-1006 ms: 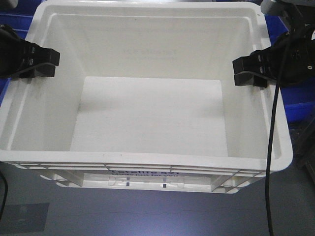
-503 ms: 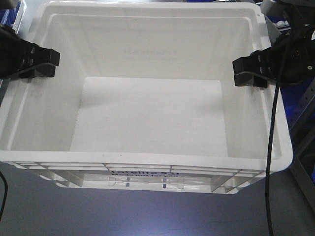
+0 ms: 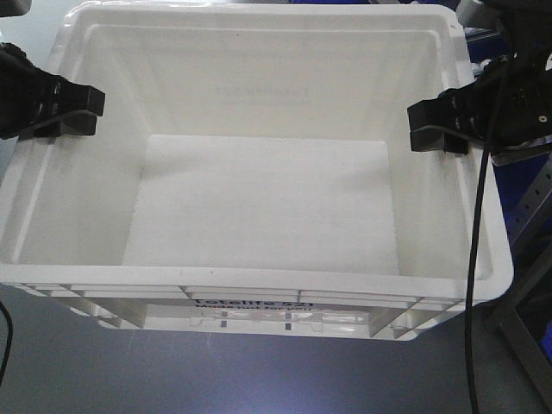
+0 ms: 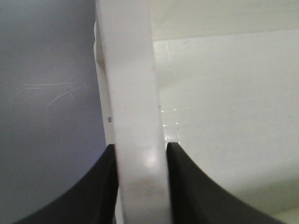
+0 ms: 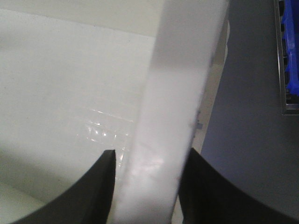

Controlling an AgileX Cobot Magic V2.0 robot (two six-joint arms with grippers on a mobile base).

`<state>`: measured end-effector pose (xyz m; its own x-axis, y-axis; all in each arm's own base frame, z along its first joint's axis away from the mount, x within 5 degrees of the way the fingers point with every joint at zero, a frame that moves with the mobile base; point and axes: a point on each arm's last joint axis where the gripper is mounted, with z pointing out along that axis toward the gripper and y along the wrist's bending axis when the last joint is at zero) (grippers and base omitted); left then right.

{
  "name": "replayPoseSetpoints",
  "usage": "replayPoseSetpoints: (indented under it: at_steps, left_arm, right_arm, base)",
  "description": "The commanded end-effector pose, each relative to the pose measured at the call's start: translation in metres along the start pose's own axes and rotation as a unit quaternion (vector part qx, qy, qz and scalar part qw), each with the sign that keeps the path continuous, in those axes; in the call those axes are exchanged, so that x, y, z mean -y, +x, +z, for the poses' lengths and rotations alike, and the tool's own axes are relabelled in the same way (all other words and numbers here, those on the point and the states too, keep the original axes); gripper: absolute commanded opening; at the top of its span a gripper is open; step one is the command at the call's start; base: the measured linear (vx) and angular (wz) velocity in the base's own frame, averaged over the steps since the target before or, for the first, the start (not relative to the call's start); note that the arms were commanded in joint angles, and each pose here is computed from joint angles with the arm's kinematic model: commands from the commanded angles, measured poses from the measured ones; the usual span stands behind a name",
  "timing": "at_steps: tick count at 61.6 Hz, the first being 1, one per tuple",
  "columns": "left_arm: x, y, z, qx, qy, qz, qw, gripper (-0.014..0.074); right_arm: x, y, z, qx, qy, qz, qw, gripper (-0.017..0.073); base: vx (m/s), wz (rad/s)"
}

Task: Move bin from left to right shelf
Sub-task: 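Hold the crate with both grippers while the base turns away, then keep holding the crate while the base drives to the other shelf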

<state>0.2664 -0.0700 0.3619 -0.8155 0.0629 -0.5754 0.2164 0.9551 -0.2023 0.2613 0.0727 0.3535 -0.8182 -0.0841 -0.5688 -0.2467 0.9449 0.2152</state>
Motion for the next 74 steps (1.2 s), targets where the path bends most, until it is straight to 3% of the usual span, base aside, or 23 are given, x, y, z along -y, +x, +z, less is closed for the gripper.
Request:
replayPoseSetpoints:
  at_steps: [1,34,74]
  left_arm:
    - [0.0079,-0.0126,-0.0257,0.084,0.014,0.022,0.996,-0.0008]
    - [0.0079,-0.0127,-0.0257,0.084,0.014,0.022,0.996,-0.0008]
    - [0.0079,-0.0126,-0.0257,0.083,0.014,0.022,0.996,-0.0008]
  right_arm:
    - [-0.0009,-0.0130,-0.0216,0.075,0.009,-0.014,0.997,-0.0004]
    - [-0.0009,-0.0129,-0.0216,0.074,0.009,-0.014,0.997,-0.0004]
    - [-0.0011,-0.0129,-0.0216,0.074,0.008,-0.013,0.997,-0.0004]
  base:
    - [0.34,-0.14]
    - [0.36,-0.10]
    - [0.40,0.12]
